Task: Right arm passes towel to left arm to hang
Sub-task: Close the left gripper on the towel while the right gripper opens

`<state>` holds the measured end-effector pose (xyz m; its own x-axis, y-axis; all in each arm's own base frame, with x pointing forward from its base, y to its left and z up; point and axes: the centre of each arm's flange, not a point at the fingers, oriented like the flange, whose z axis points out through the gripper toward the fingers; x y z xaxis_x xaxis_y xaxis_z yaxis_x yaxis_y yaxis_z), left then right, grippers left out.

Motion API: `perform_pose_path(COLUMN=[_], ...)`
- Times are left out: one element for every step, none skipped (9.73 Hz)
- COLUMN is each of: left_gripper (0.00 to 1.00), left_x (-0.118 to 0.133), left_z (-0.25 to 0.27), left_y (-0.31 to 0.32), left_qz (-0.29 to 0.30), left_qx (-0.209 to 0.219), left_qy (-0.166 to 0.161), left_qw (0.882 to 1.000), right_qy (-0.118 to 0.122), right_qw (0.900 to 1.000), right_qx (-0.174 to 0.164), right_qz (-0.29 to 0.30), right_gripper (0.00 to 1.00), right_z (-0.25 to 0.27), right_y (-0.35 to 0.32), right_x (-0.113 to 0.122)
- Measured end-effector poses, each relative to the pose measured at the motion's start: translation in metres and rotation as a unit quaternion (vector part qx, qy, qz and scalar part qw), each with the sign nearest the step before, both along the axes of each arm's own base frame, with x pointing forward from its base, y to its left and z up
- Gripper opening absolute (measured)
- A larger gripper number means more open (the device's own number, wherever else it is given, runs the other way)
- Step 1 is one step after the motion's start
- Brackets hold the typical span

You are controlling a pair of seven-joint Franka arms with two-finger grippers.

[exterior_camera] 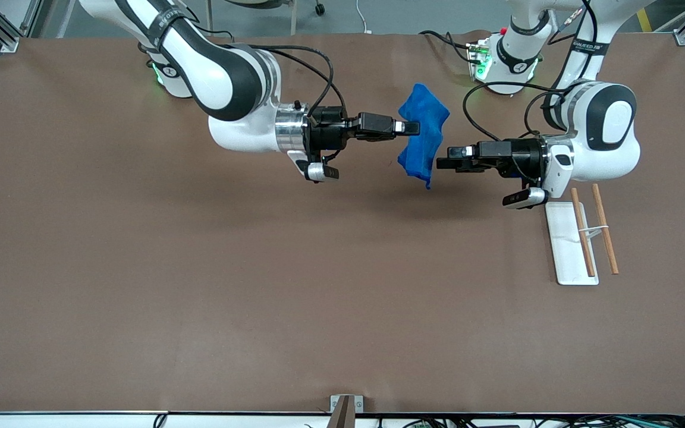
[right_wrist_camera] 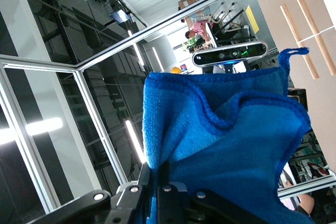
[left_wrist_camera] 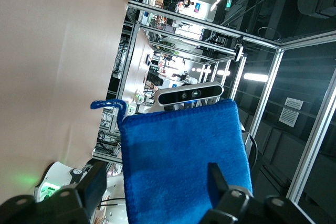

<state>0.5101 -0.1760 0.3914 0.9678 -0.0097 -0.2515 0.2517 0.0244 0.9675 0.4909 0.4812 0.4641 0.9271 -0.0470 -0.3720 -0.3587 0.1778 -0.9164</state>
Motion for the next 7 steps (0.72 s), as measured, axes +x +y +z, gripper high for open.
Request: perform_pose_path(left_gripper=[0.80, 0.79, 0.78, 0.74, 0.67, 0.51, 0.34], left_x=[-0.001, -0.002, -0.003, -0.003, -0.002, 0.001, 0.004], left_z=[-0.002, -0.005, -0.009, -0.010, -0.009, -0.006, -0.001], left_y=[-0.003, -0.006, -0.010, -0.013, -0.014, -0.013, -0.011], left_qz=[-0.003, -0.006, -0.009, -0.012, -0.011, -0.009, -0.007], left_qx=[0.000, 0.001, 0.001, 0.002, 0.002, 0.002, 0.001], left_qy=[0.002, 0.005, 0.008, 0.010, 0.008, 0.004, -0.001], left_qw=[1.000, 1.000, 1.000, 1.000, 1.000, 1.000, 1.000], right_qy=[-0.001, -0.001, -0.001, 0.000, 0.000, 0.000, 0.000], right_qw=[1.000, 1.000, 1.000, 1.000, 1.000, 1.000, 1.000], right_qx=[0.000, 0.000, 0.000, 0.000, 0.001, 0.001, 0.001], right_qz=[-0.001, -0.001, -0.001, -0.002, -0.002, -0.002, -0.002], right_gripper=[0.06, 0.06, 0.06, 0.06, 0.06, 0.06, 0.06], right_z=[0.000, 0.000, 0.000, 0.000, 0.000, 0.000, 0.000], right_y=[0.000, 0.000, 0.000, 0.000, 0.000, 0.000, 0.000], right_x=[0.000, 0.000, 0.000, 0.000, 0.000, 0.000, 0.000])
